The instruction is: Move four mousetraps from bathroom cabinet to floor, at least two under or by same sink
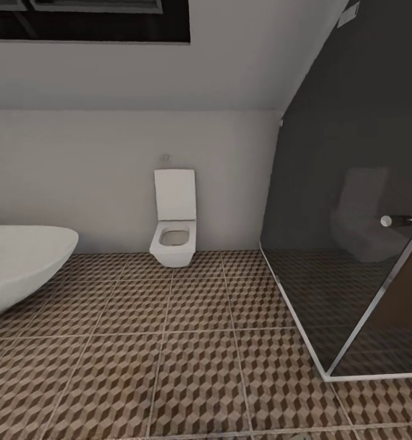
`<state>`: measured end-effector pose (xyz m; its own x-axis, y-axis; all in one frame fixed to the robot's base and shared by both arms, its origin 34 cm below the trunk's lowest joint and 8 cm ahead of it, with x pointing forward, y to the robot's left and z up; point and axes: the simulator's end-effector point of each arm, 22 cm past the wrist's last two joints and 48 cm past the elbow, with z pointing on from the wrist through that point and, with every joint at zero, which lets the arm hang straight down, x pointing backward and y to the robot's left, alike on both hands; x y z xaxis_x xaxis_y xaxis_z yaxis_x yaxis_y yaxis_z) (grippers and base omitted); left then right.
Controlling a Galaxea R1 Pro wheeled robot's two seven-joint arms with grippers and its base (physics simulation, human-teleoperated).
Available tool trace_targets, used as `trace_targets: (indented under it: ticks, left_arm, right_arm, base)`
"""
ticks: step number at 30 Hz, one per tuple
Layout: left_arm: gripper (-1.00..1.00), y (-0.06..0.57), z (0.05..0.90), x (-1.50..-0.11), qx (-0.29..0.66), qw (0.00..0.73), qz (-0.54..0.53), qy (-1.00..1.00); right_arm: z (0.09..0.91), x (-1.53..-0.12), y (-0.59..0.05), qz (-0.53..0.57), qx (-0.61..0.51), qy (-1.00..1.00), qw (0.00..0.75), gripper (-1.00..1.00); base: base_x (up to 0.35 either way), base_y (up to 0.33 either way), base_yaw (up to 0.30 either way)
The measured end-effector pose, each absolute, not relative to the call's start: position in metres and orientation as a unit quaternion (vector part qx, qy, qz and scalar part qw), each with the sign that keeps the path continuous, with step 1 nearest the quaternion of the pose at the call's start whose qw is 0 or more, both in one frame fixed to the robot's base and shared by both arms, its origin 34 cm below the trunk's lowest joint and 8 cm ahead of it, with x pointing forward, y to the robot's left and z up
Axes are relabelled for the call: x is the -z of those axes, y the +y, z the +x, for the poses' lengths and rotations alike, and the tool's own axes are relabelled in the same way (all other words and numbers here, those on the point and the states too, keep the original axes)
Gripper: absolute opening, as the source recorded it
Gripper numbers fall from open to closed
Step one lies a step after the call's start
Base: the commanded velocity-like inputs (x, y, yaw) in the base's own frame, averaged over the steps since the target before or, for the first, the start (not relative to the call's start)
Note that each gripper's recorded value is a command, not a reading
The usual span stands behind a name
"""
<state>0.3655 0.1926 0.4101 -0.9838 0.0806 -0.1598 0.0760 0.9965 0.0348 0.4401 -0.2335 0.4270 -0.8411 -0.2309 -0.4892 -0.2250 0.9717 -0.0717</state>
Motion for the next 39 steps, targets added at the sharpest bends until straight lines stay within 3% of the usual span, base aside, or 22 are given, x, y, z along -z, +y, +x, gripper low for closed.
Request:
trace_targets:
  ticks: [39]
  left_arm:
    - [-1.0, 0.191, 0.355, -0.404, -0.013, 0.067, 0.04, 0.997]
  right_arm:
    - [0.43, -0.419, -0.234, -0.119, 0.004, 0.963, 0.242, -1.0]
  base:
    - [0.0, 0.0, 0.259]
